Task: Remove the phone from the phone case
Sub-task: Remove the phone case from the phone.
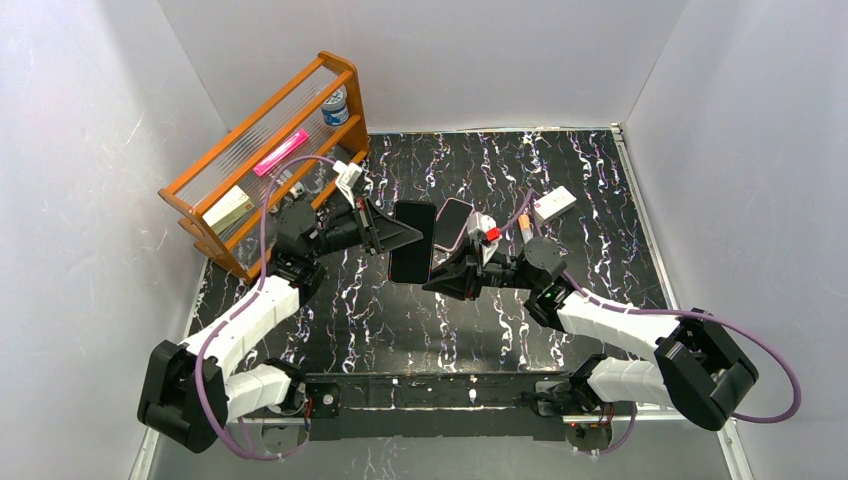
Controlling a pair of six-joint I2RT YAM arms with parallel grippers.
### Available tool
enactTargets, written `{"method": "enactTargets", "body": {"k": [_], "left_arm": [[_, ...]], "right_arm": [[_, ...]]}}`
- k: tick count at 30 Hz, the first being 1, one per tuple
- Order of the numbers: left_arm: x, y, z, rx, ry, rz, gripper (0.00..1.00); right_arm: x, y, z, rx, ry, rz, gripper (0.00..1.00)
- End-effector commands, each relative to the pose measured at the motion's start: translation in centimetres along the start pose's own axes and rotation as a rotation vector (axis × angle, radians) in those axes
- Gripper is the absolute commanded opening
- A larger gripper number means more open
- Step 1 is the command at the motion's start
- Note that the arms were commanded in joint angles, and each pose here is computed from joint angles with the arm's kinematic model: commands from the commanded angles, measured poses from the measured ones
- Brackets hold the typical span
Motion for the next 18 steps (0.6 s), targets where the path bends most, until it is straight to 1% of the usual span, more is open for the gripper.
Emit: {"method": "enactTargets", "body": {"k": [1, 5, 10, 18], "left_arm": [[0.0, -0.8, -2.0, 0.011, -0.051, -0.003, 0.00], [-0.1, -1.1, -2.8, 0.024, -0.070, -0.022, 0.00], [-0.4, -1.4, -3.7, 0.045, -0.101, -0.050, 0.00], [-0.1, -1.5, -5.4, 0.075, -0.151, -0.085, 0.00]], "right_arm": [[-0.2, 8.2, 0.1, 0.121, -0.052, -0.305, 0.27], [0.4, 9.3, -0.1, 0.073, -0.089, -0.392, 0.28], [0.3, 10.1, -0.5, 0.025, -0.106, -0.423, 0.28], [1.1, 10.0, -2.2, -0.020, -0.213, -0.470, 0.28]]}}
Point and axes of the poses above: each gripper's point midway between its finger pads, its own x axis back along the fingers, its own z axis along the line the jaws close on, y = z × x, the point moved 1 cm from there along x, back along the fingers, and after that the axes turned 1 degree about -x, right-handed, at the moved point
